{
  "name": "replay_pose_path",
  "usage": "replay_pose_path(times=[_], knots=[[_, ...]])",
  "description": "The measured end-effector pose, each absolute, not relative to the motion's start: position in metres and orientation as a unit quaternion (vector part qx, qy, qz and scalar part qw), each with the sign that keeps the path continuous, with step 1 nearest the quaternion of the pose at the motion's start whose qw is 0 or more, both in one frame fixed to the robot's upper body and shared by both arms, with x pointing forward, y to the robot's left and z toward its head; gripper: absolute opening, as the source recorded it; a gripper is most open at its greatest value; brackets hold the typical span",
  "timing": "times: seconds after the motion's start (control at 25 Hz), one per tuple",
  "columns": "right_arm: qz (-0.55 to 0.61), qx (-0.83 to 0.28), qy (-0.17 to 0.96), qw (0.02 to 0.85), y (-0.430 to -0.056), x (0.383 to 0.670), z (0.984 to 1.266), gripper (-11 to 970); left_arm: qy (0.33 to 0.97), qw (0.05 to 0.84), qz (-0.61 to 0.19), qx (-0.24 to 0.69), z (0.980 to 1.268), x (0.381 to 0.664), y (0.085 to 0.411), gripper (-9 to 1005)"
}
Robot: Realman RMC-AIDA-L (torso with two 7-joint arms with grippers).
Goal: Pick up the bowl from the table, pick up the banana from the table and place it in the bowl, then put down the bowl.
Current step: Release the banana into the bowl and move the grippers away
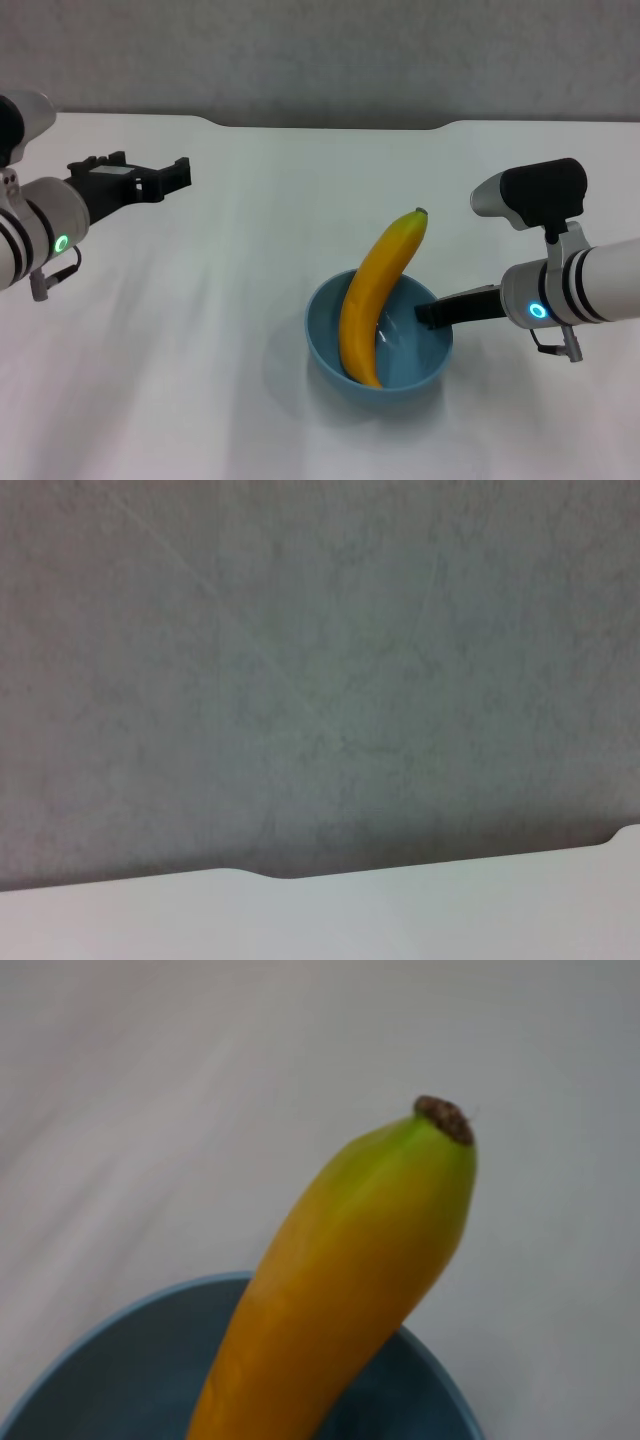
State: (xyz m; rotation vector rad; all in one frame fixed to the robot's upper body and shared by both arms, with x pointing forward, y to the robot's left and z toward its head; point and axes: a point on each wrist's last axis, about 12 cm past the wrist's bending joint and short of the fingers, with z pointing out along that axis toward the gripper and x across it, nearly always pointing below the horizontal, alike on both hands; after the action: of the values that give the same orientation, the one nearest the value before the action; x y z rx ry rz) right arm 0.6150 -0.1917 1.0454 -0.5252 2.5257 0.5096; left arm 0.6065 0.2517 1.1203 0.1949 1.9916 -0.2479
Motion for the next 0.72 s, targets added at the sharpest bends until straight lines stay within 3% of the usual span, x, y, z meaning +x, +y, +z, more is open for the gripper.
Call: replay_pose_path(times=[0.36,0.72], knots=[[0.174,-0.193,0.924,0.28,-0.195,0.616,1.045,154,0.838,0.53,-0.106,0.075,1.117,0.604,0.255,899],[0.181,-0.192,0.903,0.338,-0.209,0.601,1.054,515,0.842,0.525,-0.102,0.068,1.113,0.601,0.261,898]])
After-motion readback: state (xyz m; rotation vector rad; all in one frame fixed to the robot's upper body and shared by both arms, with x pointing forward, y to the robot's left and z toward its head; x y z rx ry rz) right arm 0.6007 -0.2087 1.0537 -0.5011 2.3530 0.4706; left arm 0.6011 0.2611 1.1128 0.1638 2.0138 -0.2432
